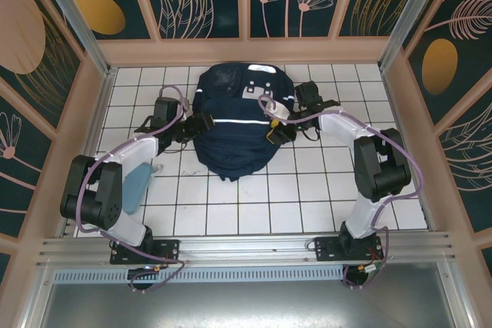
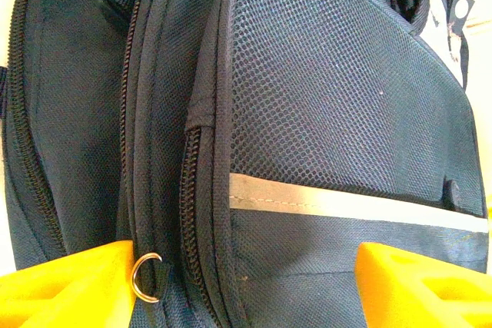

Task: Pack books, pencil case, and school supplies into a backpack

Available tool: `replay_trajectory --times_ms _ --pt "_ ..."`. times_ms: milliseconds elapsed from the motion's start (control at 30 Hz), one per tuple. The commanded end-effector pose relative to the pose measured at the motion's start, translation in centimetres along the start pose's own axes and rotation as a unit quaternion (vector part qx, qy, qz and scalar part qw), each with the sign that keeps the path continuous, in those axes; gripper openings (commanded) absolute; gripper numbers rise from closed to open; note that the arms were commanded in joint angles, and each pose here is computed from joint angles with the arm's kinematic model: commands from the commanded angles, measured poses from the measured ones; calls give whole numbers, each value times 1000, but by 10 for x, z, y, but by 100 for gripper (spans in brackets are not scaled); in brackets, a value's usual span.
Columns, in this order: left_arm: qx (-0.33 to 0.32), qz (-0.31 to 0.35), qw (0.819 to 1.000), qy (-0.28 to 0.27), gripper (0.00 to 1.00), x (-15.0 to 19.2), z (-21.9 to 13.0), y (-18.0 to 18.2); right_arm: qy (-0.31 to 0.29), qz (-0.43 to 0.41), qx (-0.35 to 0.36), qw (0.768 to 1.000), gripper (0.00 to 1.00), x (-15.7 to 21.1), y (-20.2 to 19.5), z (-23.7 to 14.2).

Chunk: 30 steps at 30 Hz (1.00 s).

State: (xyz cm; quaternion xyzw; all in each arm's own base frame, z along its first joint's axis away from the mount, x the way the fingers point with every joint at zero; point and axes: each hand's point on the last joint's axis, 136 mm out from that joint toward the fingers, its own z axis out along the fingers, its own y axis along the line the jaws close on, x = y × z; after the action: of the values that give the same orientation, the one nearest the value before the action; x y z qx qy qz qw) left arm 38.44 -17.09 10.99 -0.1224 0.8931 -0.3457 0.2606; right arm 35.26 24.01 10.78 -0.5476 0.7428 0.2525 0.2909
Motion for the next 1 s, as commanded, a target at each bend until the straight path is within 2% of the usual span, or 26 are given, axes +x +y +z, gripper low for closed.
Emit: replay_trajectory --times_ms 0,133,233,267,367,433,533,867,967 --pt "16 9 1000 0 73 -3 3 -9 -10 3 -62 998 47 -7 37 -9" --pt "18 9 1000 0 73 -3 4 -9 -7 15 -65 998 46 -3 59 -13" --pt "18 10 1000 1 73 -3 4 -9 -13 13 -35 999 39 -2 65 -16" --pt "19 10 1000 0 73 -3 4 -9 -16 15 -22 1000 39 -2 65 -18" --pt "18 11 1000 2 73 -3 5 -9 -26 18 50 998 49 -6 47 -26" --pt "18 11 1000 2 73 -3 5 -9 -24 16 76 997 58 -8 41 -29" --pt "19 9 1000 1 73 -3 5 -9 -25 16 91 995 63 -12 36 -29" --pt "24 7 1000 4 73 -1 5 -10 -13 51 93 994 60 -13 27 2" --pt "25 7 1000 5 73 -1 5 -11 -6 63 94 994 52 -10 25 6"
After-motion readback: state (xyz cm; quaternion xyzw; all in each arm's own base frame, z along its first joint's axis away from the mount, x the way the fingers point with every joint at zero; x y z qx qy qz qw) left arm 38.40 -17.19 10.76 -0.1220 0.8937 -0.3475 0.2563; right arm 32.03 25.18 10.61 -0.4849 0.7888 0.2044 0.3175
